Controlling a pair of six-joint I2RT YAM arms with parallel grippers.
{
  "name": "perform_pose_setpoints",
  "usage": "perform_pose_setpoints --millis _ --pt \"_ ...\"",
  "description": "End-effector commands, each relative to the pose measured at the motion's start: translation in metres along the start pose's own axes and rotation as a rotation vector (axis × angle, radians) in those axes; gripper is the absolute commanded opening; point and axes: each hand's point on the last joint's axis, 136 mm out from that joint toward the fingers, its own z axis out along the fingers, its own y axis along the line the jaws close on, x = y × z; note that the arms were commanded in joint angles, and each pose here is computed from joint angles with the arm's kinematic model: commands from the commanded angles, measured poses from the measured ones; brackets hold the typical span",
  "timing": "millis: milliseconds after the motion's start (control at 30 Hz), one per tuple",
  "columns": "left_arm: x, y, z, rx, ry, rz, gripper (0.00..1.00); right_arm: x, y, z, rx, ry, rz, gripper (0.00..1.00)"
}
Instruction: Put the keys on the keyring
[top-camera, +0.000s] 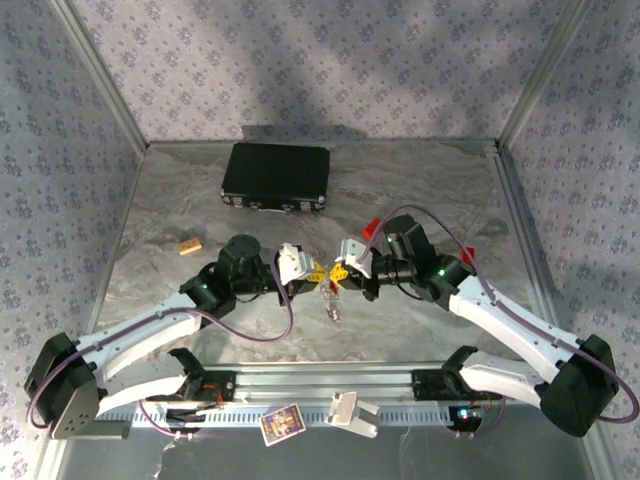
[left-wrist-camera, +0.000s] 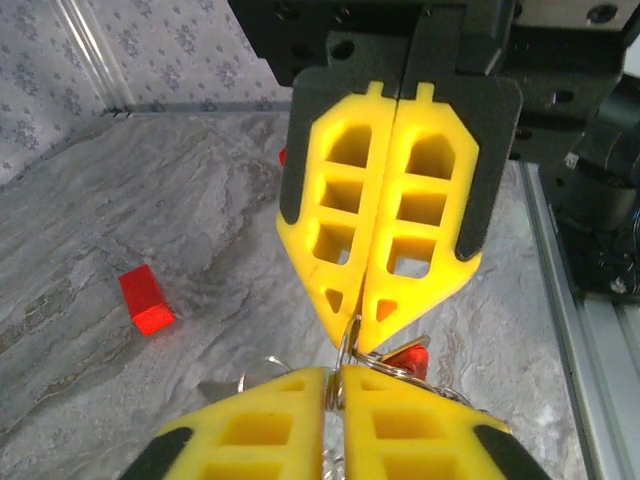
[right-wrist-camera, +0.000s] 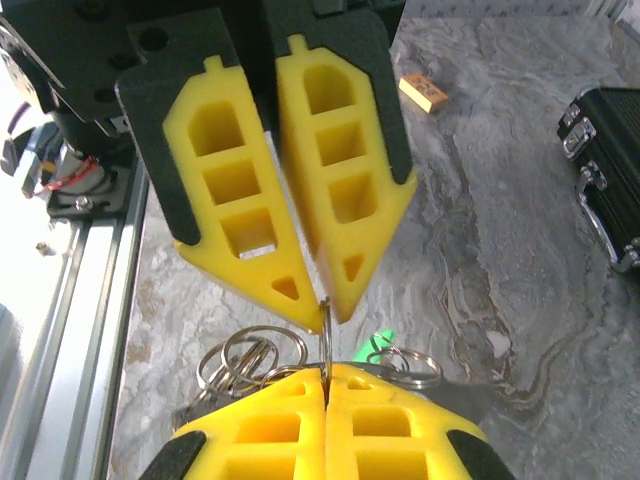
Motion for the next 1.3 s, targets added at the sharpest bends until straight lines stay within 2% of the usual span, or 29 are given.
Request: perform_pose_setpoints --millis 0,367,500,633,700,733,833,967,1267 --pt "-0.002 0.001 0.001 0.003 0.035 0.008 0.11 -0.009 0.004 -0.003 -0.018 0.023 -0.046 0.0" --pt "0.001 -0.007 0.005 0.064 0.083 0.025 0.06 -0.018 0.007 0.001 -0.038 0.081 -0.094 0.0" --pt "-0.001 -0.008 0.006 0.074 0.07 0.032 0.0 -0.023 0.01 0.0 -0.064 0.077 -0.092 0.0" --pt "-0.004 -0.007 0.006 0.059 0.038 0.036 0.0 -0.023 0.016 -0.002 -0.106 0.05 -0.061 0.0" --pt "-0.004 -0.007 0.004 0.044 0.012 0.041 0.0 -0.019 0.014 -0.002 -0.112 0.029 -0.018 0.21" --pt "-0.005 -0.006 0.004 0.037 -0.001 0.043 0.0 -0.016 0.012 -0.002 -0.113 0.02 0.001 0.28" --pt "-0.007 -0.007 0.0 0.019 -0.045 0.045 0.0 -0.007 0.007 -0.002 -0.101 -0.006 0.042 0.34" --pt "-0.008 -0.008 -0.002 0.01 -0.082 0.037 0.0 -0.001 0.008 -0.001 -0.1 -0.025 0.064 0.33" --pt "-0.007 -0.012 -0.002 0.026 -0.128 0.024 0.0 0.005 0.001 0.001 -0.039 -0.038 0.057 0.24"
